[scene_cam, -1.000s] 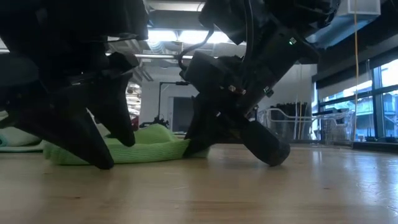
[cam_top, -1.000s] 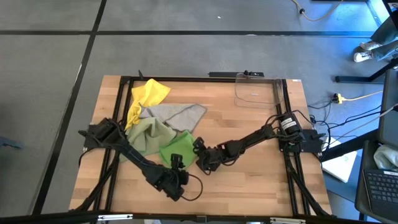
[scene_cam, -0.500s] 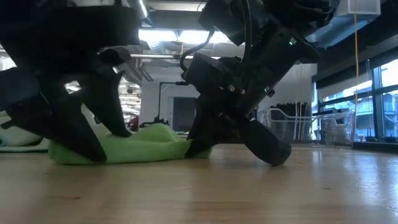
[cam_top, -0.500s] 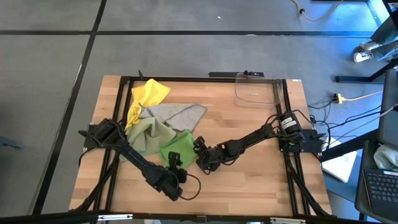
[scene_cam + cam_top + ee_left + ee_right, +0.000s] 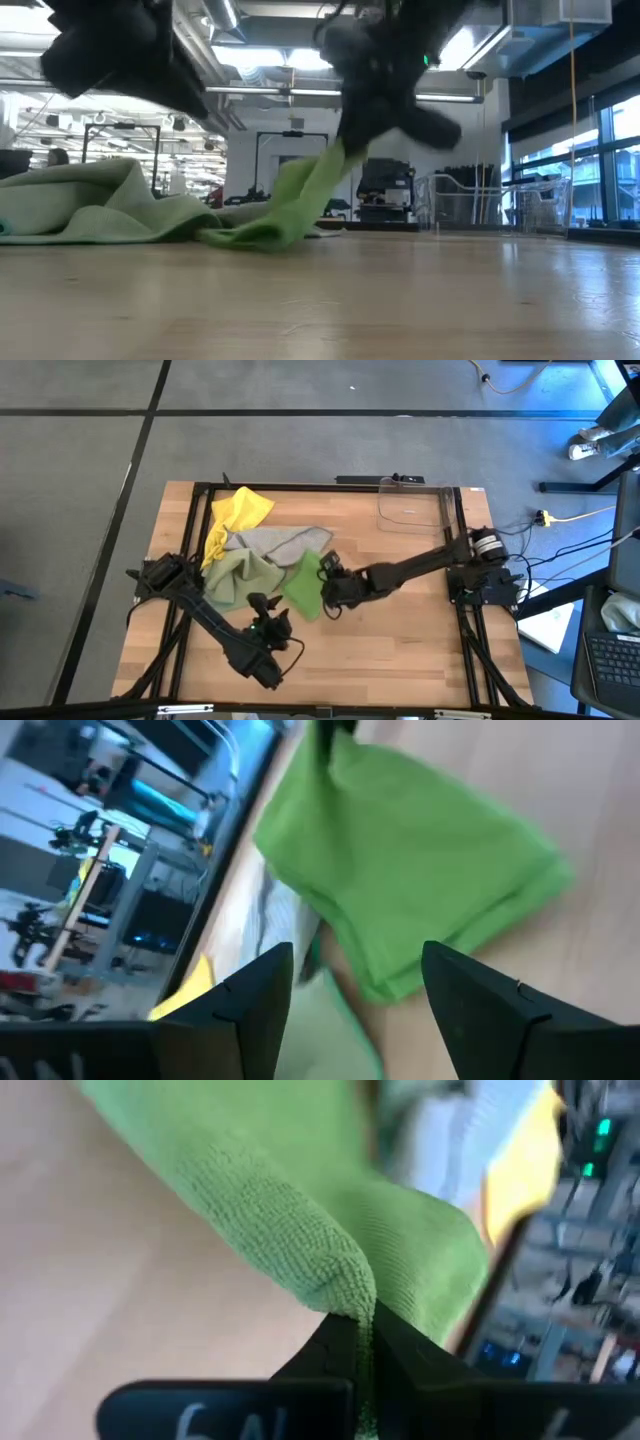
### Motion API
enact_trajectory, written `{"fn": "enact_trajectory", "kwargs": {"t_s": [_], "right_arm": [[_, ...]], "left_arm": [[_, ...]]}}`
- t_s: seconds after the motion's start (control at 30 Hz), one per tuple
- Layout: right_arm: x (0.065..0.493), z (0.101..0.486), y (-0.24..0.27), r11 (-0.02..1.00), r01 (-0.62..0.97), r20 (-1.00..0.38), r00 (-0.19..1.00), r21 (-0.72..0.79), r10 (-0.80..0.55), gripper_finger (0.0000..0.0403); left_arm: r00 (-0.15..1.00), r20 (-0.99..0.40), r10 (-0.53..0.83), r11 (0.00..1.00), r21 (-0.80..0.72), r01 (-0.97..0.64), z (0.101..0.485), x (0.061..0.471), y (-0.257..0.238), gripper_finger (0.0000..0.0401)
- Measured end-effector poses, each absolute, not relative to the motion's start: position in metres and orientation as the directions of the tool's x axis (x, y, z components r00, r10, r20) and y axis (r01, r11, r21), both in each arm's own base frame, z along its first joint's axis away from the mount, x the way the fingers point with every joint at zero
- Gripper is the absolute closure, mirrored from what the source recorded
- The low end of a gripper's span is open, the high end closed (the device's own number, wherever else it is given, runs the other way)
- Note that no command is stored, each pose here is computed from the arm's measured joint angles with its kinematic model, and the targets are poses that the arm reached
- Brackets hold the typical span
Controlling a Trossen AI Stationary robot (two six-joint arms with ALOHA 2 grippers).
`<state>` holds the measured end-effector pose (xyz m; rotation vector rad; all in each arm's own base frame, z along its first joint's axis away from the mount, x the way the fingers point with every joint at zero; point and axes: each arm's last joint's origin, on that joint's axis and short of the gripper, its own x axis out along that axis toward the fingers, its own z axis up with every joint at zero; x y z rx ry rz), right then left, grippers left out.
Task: Fold microfiber towels
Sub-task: Put the green cloth into the transparent bin
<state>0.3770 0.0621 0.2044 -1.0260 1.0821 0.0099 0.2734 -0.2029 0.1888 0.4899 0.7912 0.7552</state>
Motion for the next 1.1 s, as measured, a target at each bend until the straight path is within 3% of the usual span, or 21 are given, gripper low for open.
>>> {"fn": "enact_trajectory", "kwargs": {"t_s": [0.27,0.57,0.73,1.1], "right_arm": [[0.362,0.272,0.013,0.677,-0.376,-0.773,0.355,-0.632,-0.525,0.0394],[0.336,0.336,-0.056,0.708,-0.259,-0.754,0.213,-0.657,-0.621,0.0394],[0.317,0.355,-0.106,0.743,-0.153,-0.758,0.101,-0.652,-0.644,0.0394],[0.269,0.358,-0.200,0.751,0.022,-0.750,-0.089,-0.660,-0.656,0.0392]], "left_arm": [[0.540,-0.360,0.761,0.646,0.499,-0.577,0.190,0.272,-0.208,0.0184],[0.563,-0.374,0.737,0.674,0.472,-0.568,0.179,0.263,-0.215,0.0184],[0.563,-0.364,0.742,0.669,0.455,-0.587,0.159,0.245,-0.211,0.0184],[0.563,-0.350,0.749,0.663,0.381,-0.645,0.135,0.222,-0.202,0.0184]]}}
